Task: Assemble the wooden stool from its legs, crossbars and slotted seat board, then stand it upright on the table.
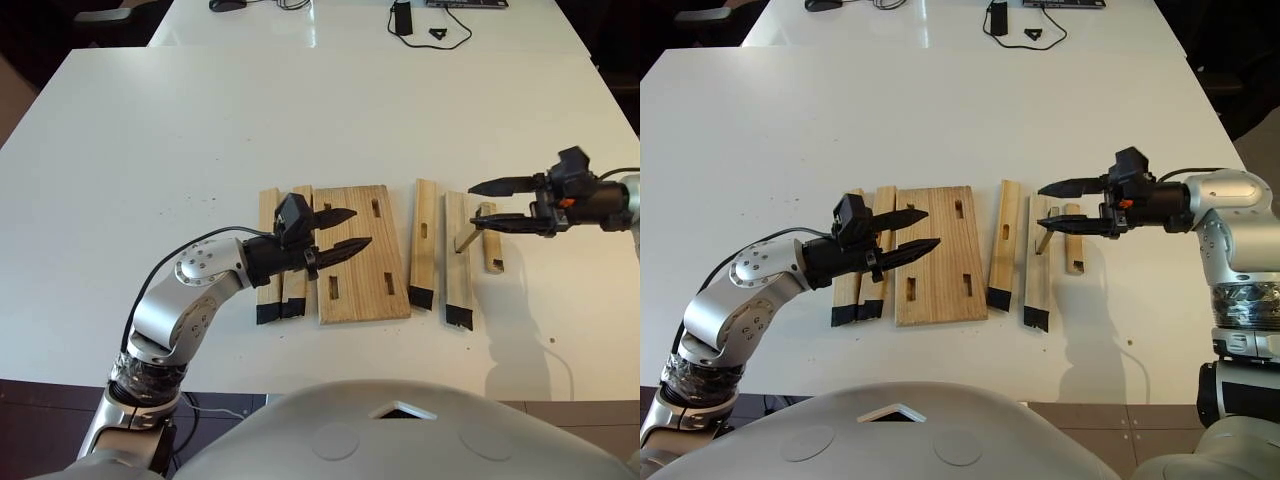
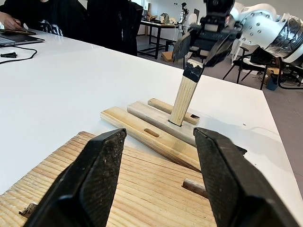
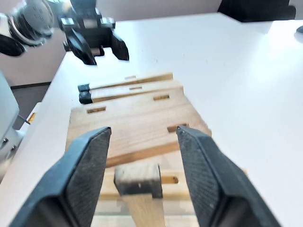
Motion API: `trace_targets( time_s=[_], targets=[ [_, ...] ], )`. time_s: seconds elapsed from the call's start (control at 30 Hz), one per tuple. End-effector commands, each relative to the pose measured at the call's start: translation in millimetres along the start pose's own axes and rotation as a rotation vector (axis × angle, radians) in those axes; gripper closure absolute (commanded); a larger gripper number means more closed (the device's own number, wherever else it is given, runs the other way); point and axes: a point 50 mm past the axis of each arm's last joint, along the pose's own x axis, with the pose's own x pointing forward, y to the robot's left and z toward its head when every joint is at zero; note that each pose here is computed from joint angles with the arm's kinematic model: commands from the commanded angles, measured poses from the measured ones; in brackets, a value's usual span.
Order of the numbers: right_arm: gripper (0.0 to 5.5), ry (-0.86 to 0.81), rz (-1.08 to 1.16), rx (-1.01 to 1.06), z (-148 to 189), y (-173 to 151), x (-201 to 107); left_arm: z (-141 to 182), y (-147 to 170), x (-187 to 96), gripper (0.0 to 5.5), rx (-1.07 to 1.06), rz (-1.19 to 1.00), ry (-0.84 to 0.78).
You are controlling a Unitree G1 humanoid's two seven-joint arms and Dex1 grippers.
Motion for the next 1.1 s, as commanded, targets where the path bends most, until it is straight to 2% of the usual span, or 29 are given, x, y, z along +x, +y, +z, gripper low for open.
trace_targets(
  time_s=[0.03,0.33,0.63,0.73,0.93,1.0,1.1],
  targets=[
    [2.96,-0.102,0.006,-0.052,28.8,3.4,7.8,-0.5,-0.6,-0.2,2.84,0.003,0.004,0.007],
    [2.96,-0.098,0.011,-0.078,20.4,12.1,34.7,-0.1,0.3,1.4,2.84,0.002,-0.001,0.007],
    [2.96,-0.209,0.008,-0.123,42.1,8.8,47.0,-0.5,0.7,2.0,2.84,0.0,0.002,0.009],
    [2.96,-0.157,0.002,-0.115,27.6,8.6,52.4,-1.0,1.0,2.3,2.84,-0.003,0.005,0.009],
    [2.96,0.019,-0.027,0.028,-52.7,13.8,60.4,-1.5,-0.1,4.7,2.84,-0.007,-0.003,0.006],
    [2.96,-0.014,-0.032,0.038,-51.8,13.9,59.6,-1.3,-0.1,4.0,2.84,-0.008,-0.006,0.009],
    [2.96,-0.135,-0.044,0.016,-22.5,7.8,55.2,-0.8,0.0,2.6,2.84,-0.007,-0.007,0.01]
  ],
)
